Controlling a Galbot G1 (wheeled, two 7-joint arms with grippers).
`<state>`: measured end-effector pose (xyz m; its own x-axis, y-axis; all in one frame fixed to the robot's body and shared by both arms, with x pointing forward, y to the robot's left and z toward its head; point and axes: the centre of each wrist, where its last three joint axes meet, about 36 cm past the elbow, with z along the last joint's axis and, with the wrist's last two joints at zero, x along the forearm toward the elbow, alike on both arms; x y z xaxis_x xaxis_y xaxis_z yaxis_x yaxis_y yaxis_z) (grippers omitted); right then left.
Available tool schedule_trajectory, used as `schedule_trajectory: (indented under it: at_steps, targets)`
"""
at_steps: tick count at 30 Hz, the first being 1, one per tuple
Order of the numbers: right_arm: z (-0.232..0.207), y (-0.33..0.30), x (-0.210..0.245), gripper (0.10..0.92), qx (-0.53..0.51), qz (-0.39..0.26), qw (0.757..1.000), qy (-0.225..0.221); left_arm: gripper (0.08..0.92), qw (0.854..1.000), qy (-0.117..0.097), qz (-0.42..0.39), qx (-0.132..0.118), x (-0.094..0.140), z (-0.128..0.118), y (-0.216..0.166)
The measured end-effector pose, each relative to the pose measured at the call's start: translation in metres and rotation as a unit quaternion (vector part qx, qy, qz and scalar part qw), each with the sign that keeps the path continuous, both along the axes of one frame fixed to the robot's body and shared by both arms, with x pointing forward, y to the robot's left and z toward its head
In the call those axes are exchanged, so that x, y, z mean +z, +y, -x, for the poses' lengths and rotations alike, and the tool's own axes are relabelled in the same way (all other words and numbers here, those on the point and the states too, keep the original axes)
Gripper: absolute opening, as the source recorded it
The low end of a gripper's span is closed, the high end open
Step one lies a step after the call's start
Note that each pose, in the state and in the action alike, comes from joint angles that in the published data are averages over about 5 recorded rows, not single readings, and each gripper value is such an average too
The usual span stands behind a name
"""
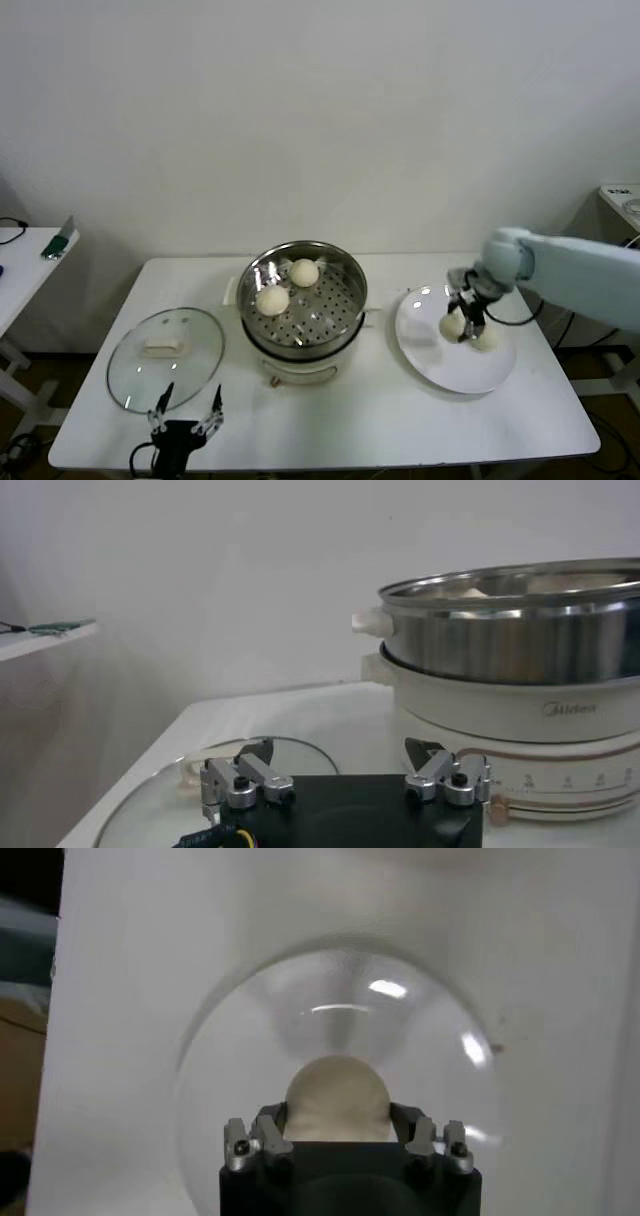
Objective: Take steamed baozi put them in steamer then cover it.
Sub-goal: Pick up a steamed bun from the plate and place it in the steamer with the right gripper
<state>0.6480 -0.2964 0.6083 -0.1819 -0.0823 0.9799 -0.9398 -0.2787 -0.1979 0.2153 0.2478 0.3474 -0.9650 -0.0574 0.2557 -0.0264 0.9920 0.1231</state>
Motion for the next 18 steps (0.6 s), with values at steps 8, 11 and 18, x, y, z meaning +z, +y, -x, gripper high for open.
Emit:
schedule_trajectory:
  at_steps: [8,11,18]
  targets:
    - [0.004,0.103,0.11,0.687,0.217,0.004,0.973,-0.074,0.823,1.0,0.003,-0.004,0.0,-0.001,0.002,-0.001]
    - [0.016,0.144,0.125,0.687,0.297,0.016,0.951,-0.086,0.823,1.0,0.006,-0.005,0.002,-0.001,0.004,0.0]
    - [0.041,0.22,0.114,0.687,0.442,0.05,0.891,-0.093,0.823,1.0,0.007,-0.009,0.008,-0.001,0.006,0.003]
